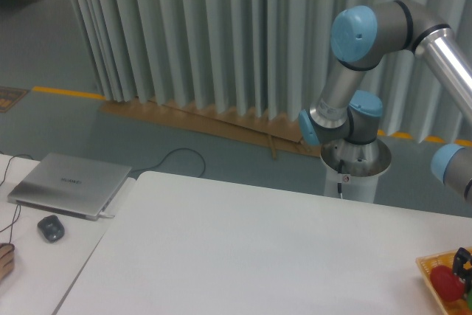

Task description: Place the green peppers in a basket

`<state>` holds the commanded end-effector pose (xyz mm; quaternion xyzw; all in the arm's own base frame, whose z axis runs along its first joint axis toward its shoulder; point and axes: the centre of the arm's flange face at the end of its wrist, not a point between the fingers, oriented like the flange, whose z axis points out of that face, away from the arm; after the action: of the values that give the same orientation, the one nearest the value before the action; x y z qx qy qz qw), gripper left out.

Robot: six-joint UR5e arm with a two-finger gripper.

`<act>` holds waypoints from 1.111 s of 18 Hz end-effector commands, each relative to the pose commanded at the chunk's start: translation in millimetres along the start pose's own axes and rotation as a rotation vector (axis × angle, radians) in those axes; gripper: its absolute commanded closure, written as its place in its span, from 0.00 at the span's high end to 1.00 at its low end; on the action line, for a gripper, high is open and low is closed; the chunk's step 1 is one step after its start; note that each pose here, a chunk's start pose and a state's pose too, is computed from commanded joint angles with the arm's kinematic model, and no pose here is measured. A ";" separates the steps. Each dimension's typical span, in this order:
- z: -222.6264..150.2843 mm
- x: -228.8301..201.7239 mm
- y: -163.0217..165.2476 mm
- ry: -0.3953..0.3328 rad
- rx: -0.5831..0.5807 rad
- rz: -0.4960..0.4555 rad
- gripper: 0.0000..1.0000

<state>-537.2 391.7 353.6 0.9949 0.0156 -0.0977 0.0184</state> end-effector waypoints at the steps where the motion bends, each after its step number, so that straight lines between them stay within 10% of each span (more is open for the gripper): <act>1: -2.2 0.7 -0.5 -0.003 0.002 0.017 1.00; 20: -80.2 91.5 -64.9 -0.003 0.039 0.336 1.00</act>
<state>-434.2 462.2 412.2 0.9835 -0.1530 -0.0948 0.0149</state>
